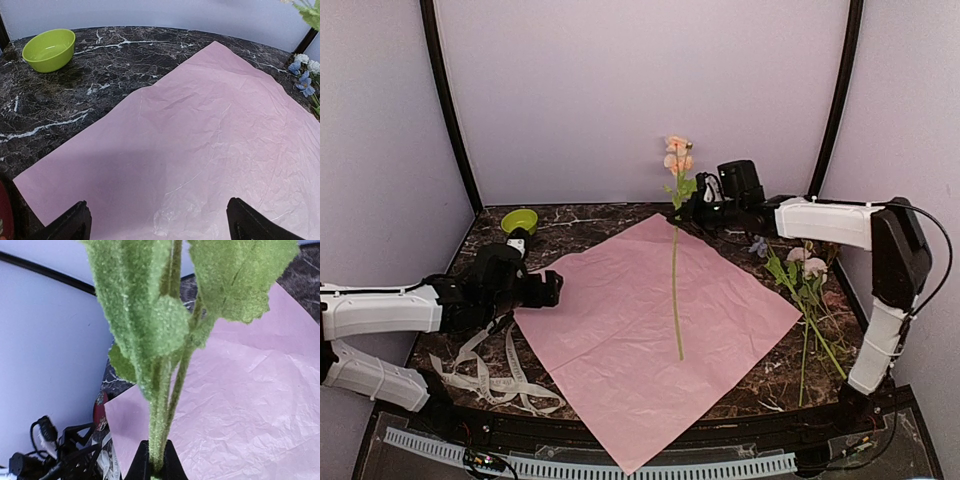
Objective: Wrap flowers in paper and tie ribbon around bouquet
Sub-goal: Place the fake flower on the flattened wrapping paper.
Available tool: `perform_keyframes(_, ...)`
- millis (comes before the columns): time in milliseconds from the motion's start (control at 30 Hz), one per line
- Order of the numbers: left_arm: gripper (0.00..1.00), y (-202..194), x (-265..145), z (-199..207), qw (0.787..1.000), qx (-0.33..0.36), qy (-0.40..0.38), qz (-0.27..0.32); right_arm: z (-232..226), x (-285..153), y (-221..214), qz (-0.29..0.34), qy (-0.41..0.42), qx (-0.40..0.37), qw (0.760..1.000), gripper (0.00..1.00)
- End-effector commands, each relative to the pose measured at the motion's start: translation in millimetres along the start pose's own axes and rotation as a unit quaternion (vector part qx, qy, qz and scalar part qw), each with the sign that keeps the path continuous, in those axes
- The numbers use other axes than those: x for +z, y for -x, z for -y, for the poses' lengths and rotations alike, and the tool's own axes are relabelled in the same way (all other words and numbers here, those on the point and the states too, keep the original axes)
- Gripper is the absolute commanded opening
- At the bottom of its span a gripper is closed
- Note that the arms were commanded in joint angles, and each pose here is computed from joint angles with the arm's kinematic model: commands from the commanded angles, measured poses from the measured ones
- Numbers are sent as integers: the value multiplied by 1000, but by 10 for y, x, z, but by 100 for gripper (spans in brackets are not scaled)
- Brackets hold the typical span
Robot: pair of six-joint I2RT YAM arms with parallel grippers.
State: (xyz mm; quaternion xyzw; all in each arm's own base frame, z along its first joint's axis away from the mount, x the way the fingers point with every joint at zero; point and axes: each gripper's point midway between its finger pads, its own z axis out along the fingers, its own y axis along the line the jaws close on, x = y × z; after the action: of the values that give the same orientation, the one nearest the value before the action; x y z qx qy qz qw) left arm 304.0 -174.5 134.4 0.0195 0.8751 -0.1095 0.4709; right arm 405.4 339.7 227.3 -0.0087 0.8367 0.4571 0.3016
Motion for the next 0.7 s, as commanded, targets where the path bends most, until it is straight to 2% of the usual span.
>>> perform_keyframes(0, 97, -177, 19, 16, 1000, -14, -12, -24, 110, 447, 11, -1, -15, 45, 999, 0)
perform_keyframes(200, 96, -469, 150, 8, 998, -4, -7, -63, 448, 1070, -355, -54, -65, 44, 995, 0)
perform_keyframes(267, 96, -544, 188, 15, 997, -3, -5, -76, 602, 1174, -431, -62, -83, 50, 993, 3)
perform_keyframes(367, 96, -598, 212, 27, 996, -4, -8, -86, 807, 1240, -493, -72, -117, 39, 990, 16)
perform_keyframes(467, 96, -594, 214, 25, 997, 0, -7, -83, 819, 1223, -503, -98, -134, 3, 986, 36)
perform_keyframes(567, 96, -565, 210, 26, 997, 5, -6, -78, 760, 1054, -394, -119, -154, -70, 978, 43)
perform_keyframes(667, 96, -531, 201, 28, 997, 10, -6, -73, 794, 672, -269, -130, -188, -138, 964, 49)
